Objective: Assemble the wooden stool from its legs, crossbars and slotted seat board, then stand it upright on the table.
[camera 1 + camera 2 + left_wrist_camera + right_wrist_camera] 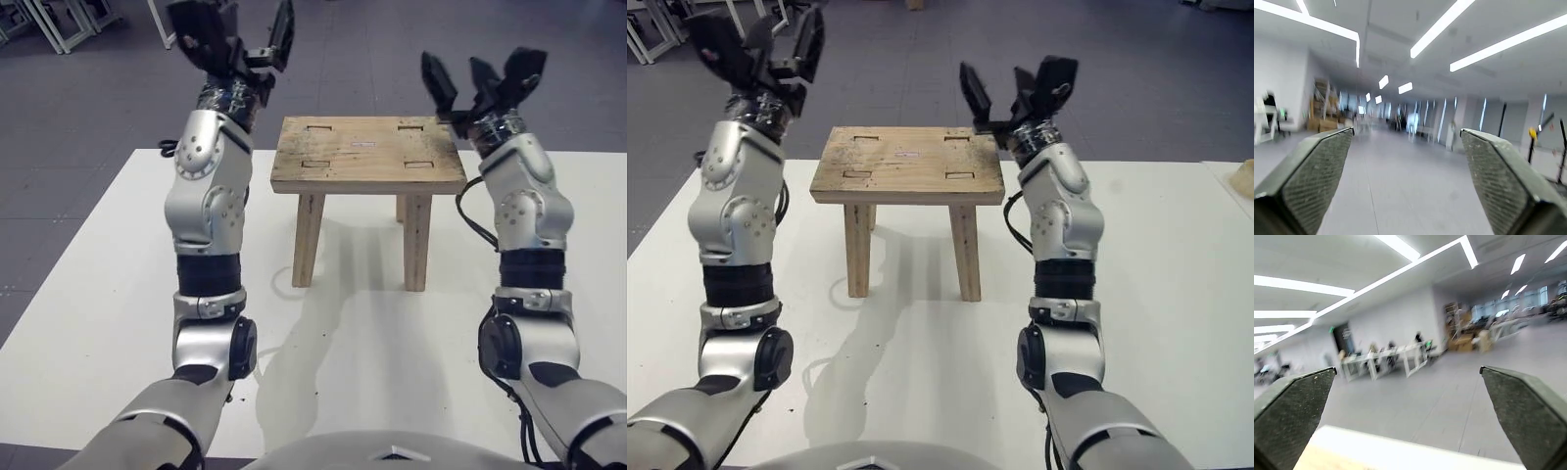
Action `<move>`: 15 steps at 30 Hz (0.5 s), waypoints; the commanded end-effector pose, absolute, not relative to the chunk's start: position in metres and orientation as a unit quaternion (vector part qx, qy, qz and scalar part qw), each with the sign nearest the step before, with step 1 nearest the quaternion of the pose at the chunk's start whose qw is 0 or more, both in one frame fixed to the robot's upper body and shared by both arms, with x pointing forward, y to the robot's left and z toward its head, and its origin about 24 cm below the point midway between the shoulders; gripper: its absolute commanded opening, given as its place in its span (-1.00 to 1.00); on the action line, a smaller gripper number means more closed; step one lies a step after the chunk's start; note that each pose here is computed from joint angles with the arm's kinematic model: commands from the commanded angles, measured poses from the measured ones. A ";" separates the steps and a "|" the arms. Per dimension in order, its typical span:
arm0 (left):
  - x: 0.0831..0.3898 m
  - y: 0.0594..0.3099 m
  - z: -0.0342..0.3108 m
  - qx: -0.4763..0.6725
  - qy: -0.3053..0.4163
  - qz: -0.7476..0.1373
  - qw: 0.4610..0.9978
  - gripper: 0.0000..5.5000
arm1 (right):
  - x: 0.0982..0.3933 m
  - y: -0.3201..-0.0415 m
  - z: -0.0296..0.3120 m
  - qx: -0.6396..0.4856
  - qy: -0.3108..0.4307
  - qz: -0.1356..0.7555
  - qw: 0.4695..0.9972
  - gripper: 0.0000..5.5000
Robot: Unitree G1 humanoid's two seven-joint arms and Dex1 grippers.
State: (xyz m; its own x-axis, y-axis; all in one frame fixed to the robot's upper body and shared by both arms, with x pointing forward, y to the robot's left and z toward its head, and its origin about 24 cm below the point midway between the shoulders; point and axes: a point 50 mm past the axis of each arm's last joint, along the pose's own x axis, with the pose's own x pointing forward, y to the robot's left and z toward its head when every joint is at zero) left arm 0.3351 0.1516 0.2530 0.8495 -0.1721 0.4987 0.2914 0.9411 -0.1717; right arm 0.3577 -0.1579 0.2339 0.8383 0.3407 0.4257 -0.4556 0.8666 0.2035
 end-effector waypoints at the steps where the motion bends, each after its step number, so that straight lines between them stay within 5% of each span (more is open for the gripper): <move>1: 0.313 0.191 0.200 -0.056 -0.196 -0.014 0.979 0.47 | 0.326 -0.171 0.234 0.107 -0.222 0.133 0.960 0.99; 8: 0.250 0.212 0.103 0.030 -0.089 0.062 0.994 0.47 | 0.254 -0.200 0.113 -0.007 -0.041 0.007 0.999 0.99; 15: 0.232 0.187 0.078 0.034 -0.061 0.011 0.998 0.47 | 0.229 -0.200 0.085 -0.020 -0.003 0.004 1.000 0.99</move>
